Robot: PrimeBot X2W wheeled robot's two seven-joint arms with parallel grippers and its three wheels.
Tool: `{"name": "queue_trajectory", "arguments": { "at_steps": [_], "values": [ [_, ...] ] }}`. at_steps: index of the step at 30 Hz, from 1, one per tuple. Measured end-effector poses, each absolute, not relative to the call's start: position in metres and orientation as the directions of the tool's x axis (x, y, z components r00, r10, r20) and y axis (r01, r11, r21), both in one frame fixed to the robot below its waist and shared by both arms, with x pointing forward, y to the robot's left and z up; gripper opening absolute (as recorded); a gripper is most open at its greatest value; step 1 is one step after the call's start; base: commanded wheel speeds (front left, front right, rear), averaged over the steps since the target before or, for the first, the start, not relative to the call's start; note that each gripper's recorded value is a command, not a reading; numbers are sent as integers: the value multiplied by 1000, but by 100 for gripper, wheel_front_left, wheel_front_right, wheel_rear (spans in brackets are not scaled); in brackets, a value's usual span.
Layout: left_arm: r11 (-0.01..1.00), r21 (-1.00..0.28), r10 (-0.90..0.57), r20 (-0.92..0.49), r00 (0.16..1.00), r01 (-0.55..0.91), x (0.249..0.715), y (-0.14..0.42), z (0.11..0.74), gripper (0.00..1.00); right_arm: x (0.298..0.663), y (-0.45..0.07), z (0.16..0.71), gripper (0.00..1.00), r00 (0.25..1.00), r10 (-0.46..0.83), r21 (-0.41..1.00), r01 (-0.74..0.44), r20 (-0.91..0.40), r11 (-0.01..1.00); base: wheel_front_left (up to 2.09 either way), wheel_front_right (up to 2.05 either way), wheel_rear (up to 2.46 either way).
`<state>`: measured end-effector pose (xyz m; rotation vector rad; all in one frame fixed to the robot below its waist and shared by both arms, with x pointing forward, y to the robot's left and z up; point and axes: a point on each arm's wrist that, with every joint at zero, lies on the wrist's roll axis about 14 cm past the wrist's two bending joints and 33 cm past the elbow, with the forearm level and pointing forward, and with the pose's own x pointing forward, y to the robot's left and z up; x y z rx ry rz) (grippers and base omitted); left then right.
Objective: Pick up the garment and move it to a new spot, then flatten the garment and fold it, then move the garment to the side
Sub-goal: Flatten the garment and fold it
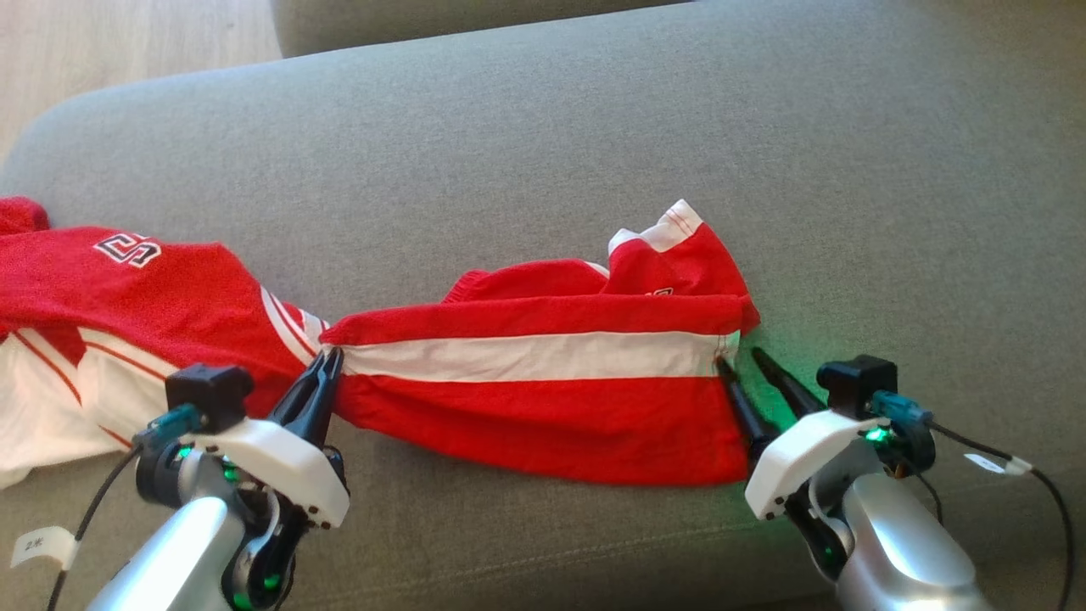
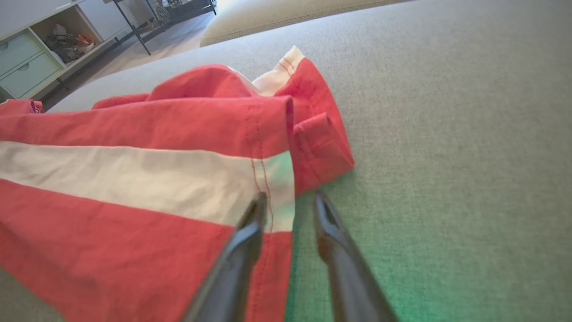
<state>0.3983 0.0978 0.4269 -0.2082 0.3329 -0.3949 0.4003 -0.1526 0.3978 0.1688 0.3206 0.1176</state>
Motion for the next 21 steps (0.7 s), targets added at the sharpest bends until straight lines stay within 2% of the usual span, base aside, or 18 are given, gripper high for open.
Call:
{"name": "queue_trajectory", "arguments": {
  "at_steps": [4,5,6,15,21],
  "values": [
    [904,-262,-405,-280,870,336,396,99,426,0,398,-145,388,100,926,165,188,-105,-339,977,0,0,0],
    [905,-263,-404,-282,870,335,396,100,425,0,399,-144,388,53,926,168,189,-108,-339,976,0,0,0],
    [905,-264,-404,-283,870,334,396,100,425,0,402,-142,389,0,925,174,189,-114,-338,975,0,0,0],
    [903,-264,-403,-257,878,338,393,97,432,0,420,-146,421,0,956,165,137,-135,-242,981,0,0,0],
    [876,-280,-437,-114,892,393,395,84,472,0,415,-167,456,0,985,116,43,-111,-129,993,0,0,0]
  ]
}}
